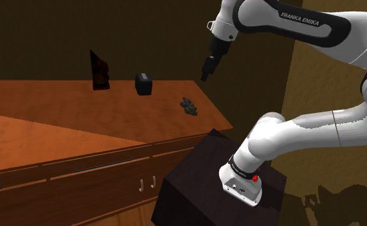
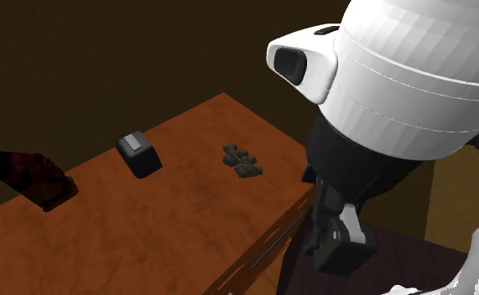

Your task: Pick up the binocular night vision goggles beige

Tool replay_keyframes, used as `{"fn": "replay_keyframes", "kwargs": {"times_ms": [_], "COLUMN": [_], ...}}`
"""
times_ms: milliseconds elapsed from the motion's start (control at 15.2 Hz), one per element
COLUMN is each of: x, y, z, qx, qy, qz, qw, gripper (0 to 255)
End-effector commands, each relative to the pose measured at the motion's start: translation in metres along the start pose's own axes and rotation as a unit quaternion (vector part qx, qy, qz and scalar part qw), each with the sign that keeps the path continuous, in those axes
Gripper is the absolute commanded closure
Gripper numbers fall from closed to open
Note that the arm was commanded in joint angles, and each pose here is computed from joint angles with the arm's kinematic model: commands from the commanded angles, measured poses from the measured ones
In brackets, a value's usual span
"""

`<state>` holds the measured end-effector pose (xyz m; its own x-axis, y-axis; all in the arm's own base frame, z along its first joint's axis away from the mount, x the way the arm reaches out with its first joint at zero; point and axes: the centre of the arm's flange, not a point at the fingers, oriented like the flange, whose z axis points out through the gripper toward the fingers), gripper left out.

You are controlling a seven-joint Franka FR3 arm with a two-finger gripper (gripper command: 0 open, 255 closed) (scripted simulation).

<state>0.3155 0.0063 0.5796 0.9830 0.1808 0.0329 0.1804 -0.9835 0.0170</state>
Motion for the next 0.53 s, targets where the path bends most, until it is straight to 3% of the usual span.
{"fn": "replay_keyframes", "kwargs": {"times_ms": [0,462], "x": [0.000,0.021], "y": [0.000,0.065], "z": [0.000,0.062], "qx": [0.000,0.000], "qy": [0.000,-0.002], "qz": [0.000,-0.007], "qw": [1.0000,1.0000], "gripper": [0,0]}}
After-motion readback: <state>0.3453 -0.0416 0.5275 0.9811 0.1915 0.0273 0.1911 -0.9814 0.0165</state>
